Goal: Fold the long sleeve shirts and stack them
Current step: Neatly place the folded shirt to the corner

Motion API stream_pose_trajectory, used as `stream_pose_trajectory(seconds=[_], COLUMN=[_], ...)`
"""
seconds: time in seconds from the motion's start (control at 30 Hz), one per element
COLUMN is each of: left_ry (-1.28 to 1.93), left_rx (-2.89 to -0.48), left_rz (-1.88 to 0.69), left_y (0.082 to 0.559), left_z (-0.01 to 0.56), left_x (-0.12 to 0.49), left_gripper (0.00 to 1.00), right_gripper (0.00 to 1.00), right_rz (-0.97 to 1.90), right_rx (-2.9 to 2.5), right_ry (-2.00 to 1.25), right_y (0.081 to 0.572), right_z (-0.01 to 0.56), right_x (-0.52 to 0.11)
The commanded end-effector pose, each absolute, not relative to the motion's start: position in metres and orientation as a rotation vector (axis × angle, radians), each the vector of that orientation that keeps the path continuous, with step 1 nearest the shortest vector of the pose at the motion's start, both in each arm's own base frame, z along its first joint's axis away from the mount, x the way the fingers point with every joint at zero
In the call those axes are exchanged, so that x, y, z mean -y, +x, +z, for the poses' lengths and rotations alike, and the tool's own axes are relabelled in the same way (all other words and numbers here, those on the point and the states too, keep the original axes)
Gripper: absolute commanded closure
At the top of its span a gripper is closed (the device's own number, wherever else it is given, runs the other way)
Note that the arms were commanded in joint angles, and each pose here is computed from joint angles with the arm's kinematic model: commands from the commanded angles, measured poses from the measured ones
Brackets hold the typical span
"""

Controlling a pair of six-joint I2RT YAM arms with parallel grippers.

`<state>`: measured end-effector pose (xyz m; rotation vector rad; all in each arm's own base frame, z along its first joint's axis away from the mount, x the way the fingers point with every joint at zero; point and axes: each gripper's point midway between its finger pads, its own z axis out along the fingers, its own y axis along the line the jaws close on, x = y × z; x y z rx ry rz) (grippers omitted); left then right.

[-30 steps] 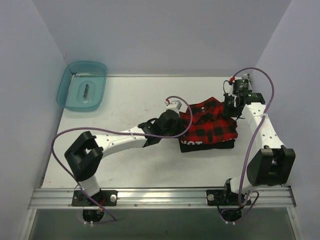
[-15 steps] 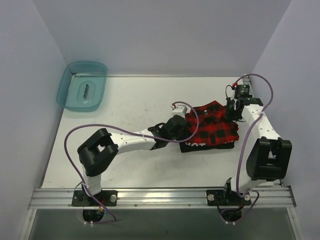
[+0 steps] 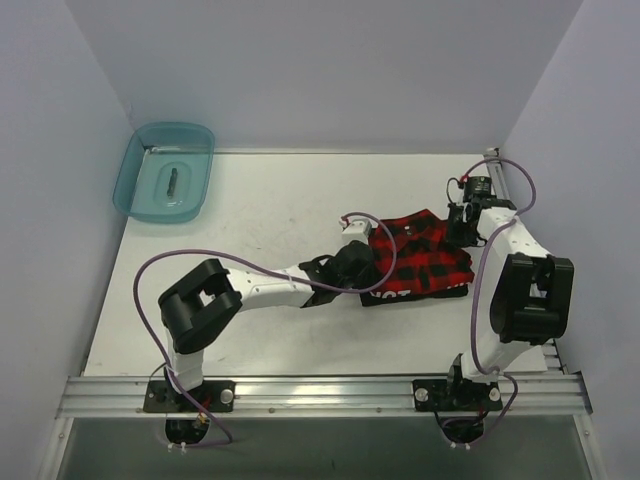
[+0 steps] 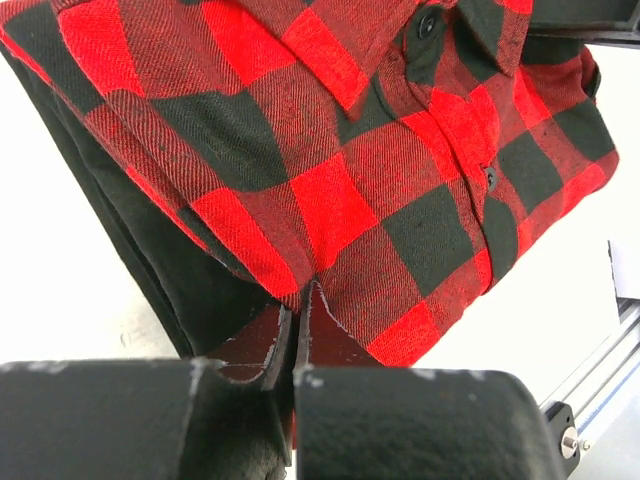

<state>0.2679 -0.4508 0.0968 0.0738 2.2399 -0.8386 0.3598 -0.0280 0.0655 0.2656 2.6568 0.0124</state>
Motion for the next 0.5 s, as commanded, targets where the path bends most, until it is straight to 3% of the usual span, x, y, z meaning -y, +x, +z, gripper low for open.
stream_pose_trajectory(seconds=[0.0, 0.07, 0.13, 0.17, 0.23, 0.27, 0.33, 0.37, 0.4, 0.47], left_ry=[0.011, -0.007, -0.009, -0.011, -0.021, -0.026, -0.032, -0.034, -0.041, -0.042], left_rx=[-2.24, -2.236, -2.242, -2.242, -2.226, -2.215, -2.169, -2.152, -2.134, -2.092], left_rz=[-0.837, -0.82, -0.81, -0.804, -0.789, -0.791, -0.801, -0.805, -0.803, -0.808], left_y=[0.263, 0.264, 0.263, 0.264, 0.265, 0.266, 0.267, 0.268, 0.267, 0.27], left_z=[0.096, 0.096, 0.097, 0.099, 0.108, 0.114, 0.135, 0.144, 0.157, 0.179], left_x=[0.447, 0.442, 0.44, 0.438, 0.432, 0.431, 0.425, 0.423, 0.418, 0.414], left_gripper=[1.0, 1.0, 0.88, 0.73, 0.62, 0.46, 0.31, 0.28, 0.19, 0.16], right_gripper=[1.0, 1.0, 0.95, 0.83, 0.67, 0.5, 0.3, 0.26, 0.24, 0.2], right_rz=[-0.001, -0.012, -0.033, -0.037, -0.03, -0.026, -0.03, -0.036, -0.036, -0.032], right_rx=[-2.596, -2.599, -2.591, -2.586, -2.582, -2.563, -2.548, -2.532, -2.492, -2.446], right_ry=[0.307, 0.319, 0.346, 0.353, 0.361, 0.363, 0.407, 0.425, 0.451, 0.532], right_y=[0.375, 0.373, 0.371, 0.371, 0.369, 0.373, 0.37, 0.369, 0.368, 0.365], right_z=[0.075, 0.073, 0.076, 0.079, 0.089, 0.099, 0.116, 0.124, 0.143, 0.16], right_x=[0.034, 0.036, 0.038, 0.039, 0.038, 0.038, 0.038, 0.039, 0.04, 0.041])
